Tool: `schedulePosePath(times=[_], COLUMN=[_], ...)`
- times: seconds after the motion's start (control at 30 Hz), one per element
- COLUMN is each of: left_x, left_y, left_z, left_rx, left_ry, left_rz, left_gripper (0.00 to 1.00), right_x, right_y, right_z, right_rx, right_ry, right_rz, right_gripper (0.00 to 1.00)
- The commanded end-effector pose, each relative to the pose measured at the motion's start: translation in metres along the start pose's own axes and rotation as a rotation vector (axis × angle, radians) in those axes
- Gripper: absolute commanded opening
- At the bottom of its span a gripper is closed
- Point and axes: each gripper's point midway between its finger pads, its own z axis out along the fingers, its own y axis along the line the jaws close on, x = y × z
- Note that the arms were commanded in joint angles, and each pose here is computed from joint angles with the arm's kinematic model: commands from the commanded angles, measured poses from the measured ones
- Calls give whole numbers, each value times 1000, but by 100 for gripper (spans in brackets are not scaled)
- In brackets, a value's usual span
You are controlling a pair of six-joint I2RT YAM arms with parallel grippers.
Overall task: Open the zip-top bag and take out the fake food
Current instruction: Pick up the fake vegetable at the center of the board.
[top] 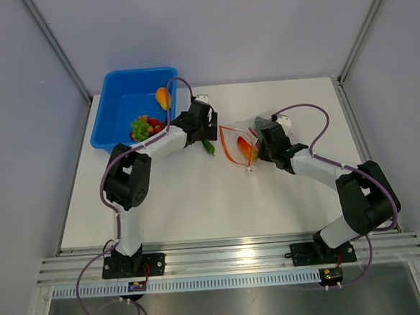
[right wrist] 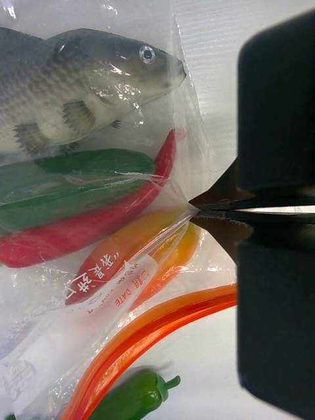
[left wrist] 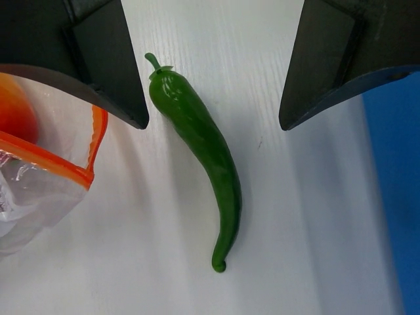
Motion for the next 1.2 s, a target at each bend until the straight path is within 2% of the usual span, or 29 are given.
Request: schedulePosePath(times=[0.0, 0.33, 0.5, 0.8, 0.97, 1.07, 1.17], left_x=[-9, 9, 16, 24, 26, 27, 27], left_y=[-10, -9, -9, -7, -7, -7, -8], left_z=[9, 32, 38, 44, 44, 45, 45], left_rx=[22, -6, -5, -16, -13, -11, -6], left_ry=[-6, 60, 77, 96, 100, 99, 101], left_rz=[-40, -13, -3, 4, 12, 16, 19], left_gripper=[83, 79, 69, 63, 53, 51, 42], right_x=[-17, -17, -17, -17, -17, -18, -19], right_y=[17, 16, 16, 15, 14, 14, 14], right_z=[-3, -3, -3, -4, -5, -6, -8], right_rx=[-46, -44, -42, -42, -41, -43, -44], right_ry=[-44, -46, -47, -47, -50, -52, -60], right_rz=[4, 1, 3, 1, 2, 4, 6], right_gripper=[0, 0, 0, 0, 0, 0, 0])
